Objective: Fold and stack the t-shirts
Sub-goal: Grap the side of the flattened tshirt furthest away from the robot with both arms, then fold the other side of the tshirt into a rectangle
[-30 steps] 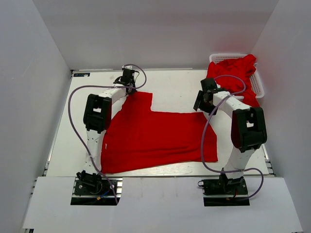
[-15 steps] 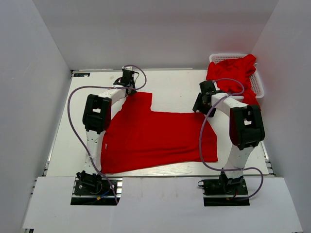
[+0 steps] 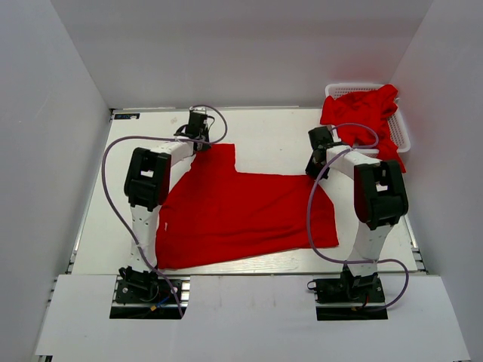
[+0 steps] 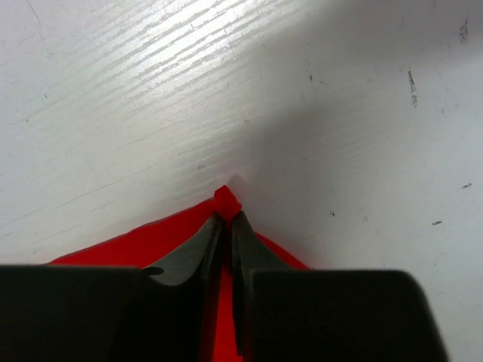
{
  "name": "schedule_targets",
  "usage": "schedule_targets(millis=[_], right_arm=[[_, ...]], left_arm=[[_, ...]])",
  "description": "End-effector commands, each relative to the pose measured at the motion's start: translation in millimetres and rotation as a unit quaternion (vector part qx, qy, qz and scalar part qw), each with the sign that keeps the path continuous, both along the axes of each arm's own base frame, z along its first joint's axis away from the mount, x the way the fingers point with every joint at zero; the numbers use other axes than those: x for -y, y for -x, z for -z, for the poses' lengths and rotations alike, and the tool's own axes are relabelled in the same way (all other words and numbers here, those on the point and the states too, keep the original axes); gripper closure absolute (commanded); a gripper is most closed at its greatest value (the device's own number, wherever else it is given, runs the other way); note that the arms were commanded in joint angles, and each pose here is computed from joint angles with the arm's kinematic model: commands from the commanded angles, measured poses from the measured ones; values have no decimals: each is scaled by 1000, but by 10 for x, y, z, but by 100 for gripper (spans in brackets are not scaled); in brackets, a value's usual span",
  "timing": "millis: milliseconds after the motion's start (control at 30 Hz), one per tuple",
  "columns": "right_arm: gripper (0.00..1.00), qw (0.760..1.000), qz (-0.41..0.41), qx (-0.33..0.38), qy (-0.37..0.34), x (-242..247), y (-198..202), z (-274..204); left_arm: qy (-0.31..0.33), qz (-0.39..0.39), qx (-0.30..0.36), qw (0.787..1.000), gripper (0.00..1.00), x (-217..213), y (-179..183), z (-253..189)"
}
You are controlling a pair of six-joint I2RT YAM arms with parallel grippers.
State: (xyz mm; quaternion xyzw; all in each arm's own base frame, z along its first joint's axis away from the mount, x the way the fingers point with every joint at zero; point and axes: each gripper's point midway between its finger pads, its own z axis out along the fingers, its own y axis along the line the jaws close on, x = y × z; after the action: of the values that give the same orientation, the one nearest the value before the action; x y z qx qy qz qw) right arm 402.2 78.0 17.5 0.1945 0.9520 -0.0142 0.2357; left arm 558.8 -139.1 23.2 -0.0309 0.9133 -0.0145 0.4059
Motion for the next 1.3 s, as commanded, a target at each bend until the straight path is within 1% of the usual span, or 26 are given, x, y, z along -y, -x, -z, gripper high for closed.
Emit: schedule_targets(millis=[0, 100, 200, 267, 300, 400, 433, 467, 533, 567, 600, 633, 667, 767, 867, 933, 967, 1033, 1067, 1100, 1167, 1200, 1233, 1267], right_arm=[[88, 1000, 0, 1, 16, 52, -5, 130], [87, 1000, -15, 3, 20, 54, -9, 112], [87, 999, -30, 6, 24, 58, -6, 89], [90, 998, -48, 16, 25, 42, -26, 17], [92, 998, -50, 20, 26, 49, -35, 12], [94, 995, -87, 40, 29, 26, -50, -127], [94, 994, -94, 57, 28, 4, -105, -162], [95, 991, -112, 62, 25, -14, -65, -207], [97, 989, -119, 81, 22, -42, -105, -267], [100, 989, -121, 87, 21, -25, -60, -288], [100, 985, -142, 92, 12, -86, -41, -312], [100, 984, -145, 106, 9, -107, -60, -317], [100, 980, -162, 117, 1, -139, -28, -383], [100, 975, -174, 140, -1, -162, -15, -473], [100, 973, -181, 144, 2, -160, 8, -488], [100, 971, -187, 149, -6, -202, 16, -505], [100, 970, -188, 153, -11, -212, 31, -531], [100, 967, -197, 162, -19, -282, 31, -560], [100, 967, -198, 162, -18, -278, 74, -565], [100, 967, -193, 163, -12, -248, 72, -567], [100, 968, -188, 164, -3, -216, 113, -578], [100, 969, -187, 162, 2, -191, 149, -577], [100, 969, -185, 164, 5, -172, 168, -588], [100, 969, -182, 165, 9, -149, 190, -597]], left_arm=[[3, 27, 3, 1000, 100, 41, 120, -221], [-4, 23, 16, 1000, 100, 13, 91, -271], [4, 26, 31, 999, 100, 36, 69, -391], [12, 31, 49, 998, 100, 66, 43, -559], [16, 35, 48, 998, 100, 84, 46, -559], [31, 60, 77, 995, 100, 163, 56, -816], [39, 70, 76, 994, 100, 191, 109, -810], [44, 75, 82, 993, 100, 209, 135, -865], [58, 89, 98, 989, 100, 244, 224, -1007], [60, 101, 100, 988, 100, 262, 271, -1047], [61, 114, 97, 987, 100, 315, 360, -1017], [60, 124, 109, 985, 100, 313, 410, -1159], [65, 132, 101, 984, 100, 323, 504, -1127], [70, 149, 111, 980, 100, 341, 729, -1257], [70, 149, 108, 980, 100, 264, 969, -1367], [75, 147, 86, 983, 100, 242, 1204, -1282], [77, 147, 100, 981, 100, 210, 1299, -1436], [81, 146, 82, 983, 100, 184, 1527, -1368], [90, 139, 77, 983, 100, 166, 1610, -1375], [94, 139, 70, 983, 100, 153, 1779, -1389], [113, 136, 59, 982, 100, 171, 1957, -1404], [121, 137, 57, 982, 100, 166, 2040, -1416], [130, 143, 57, 979, 100, 178, 2202, -1449], [144, 139, 60, 978, 100, 184, 2264, -1485]])
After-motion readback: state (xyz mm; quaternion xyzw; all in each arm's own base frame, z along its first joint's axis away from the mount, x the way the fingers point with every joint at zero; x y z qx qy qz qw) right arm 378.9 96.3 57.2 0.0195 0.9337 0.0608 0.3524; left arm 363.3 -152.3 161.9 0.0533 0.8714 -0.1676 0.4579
